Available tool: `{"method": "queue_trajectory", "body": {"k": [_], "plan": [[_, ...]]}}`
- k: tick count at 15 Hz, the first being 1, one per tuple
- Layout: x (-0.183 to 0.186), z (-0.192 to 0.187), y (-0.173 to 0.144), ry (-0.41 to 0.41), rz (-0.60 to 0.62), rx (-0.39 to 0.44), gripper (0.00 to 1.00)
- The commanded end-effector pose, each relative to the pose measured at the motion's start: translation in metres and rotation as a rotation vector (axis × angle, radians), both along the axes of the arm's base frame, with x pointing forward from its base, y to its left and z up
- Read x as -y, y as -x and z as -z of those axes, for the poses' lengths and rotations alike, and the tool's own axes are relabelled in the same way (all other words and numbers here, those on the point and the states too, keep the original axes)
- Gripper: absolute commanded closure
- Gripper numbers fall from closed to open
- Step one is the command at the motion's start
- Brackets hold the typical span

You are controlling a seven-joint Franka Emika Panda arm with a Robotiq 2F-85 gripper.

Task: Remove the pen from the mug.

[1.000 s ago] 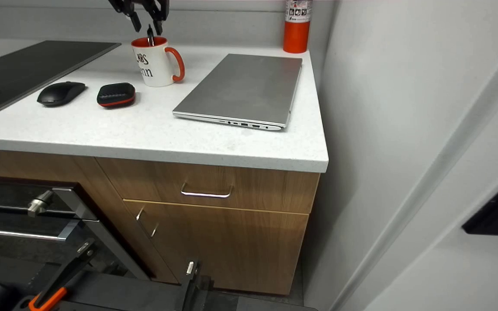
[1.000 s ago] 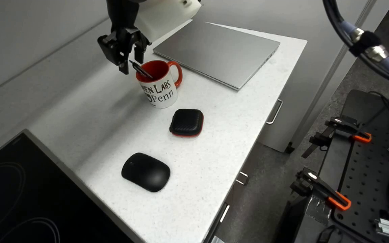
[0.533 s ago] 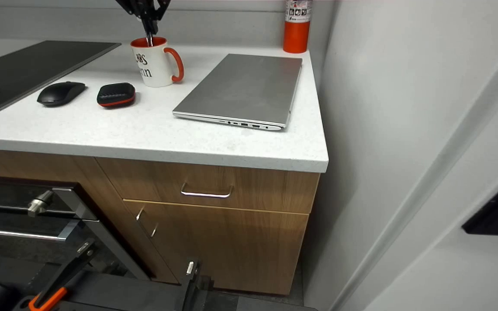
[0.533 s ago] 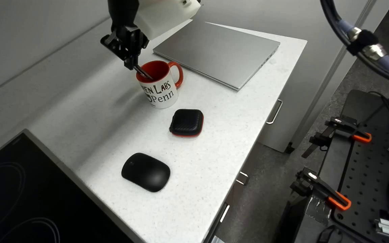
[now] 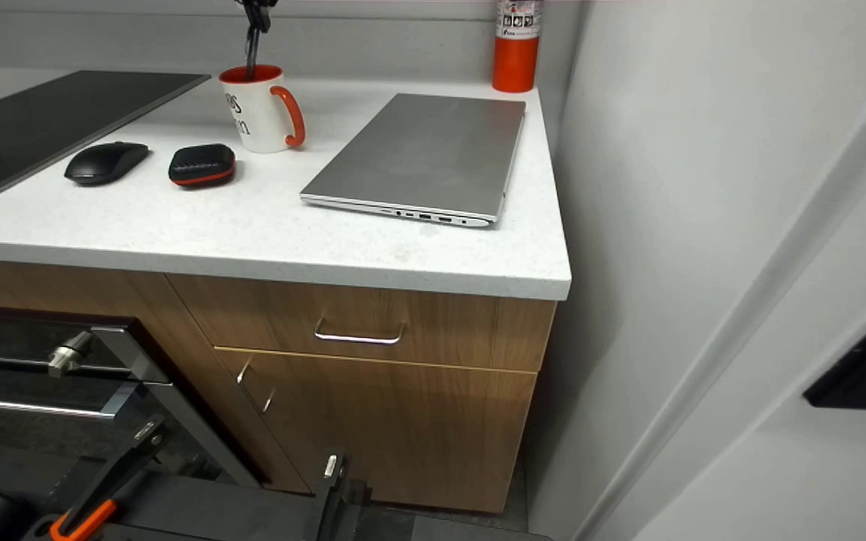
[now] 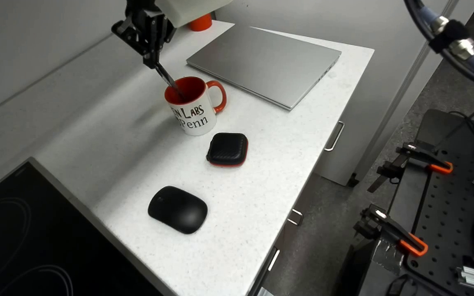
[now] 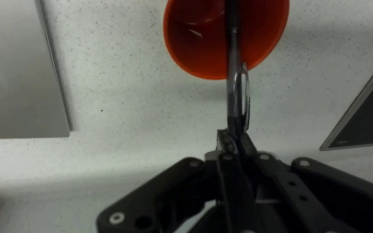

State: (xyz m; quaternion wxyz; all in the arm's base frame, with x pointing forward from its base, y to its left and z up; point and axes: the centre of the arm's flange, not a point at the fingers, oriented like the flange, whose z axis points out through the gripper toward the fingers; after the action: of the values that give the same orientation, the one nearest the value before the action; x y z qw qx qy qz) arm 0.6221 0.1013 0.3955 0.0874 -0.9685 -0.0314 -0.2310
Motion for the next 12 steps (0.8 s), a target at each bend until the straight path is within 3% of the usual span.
{"method": "queue_trajectory", "body": {"k": [1, 7, 12], "plan": [[0.006, -0.042, 0.022, 0.005, 0.015, 0.09, 0.98], [0.018, -0.089, 0.039, 0.117, 0.049, 0.126, 0.98], [0.044, -0.057, 0.039, 0.222, 0.099, 0.011, 0.98]]}}
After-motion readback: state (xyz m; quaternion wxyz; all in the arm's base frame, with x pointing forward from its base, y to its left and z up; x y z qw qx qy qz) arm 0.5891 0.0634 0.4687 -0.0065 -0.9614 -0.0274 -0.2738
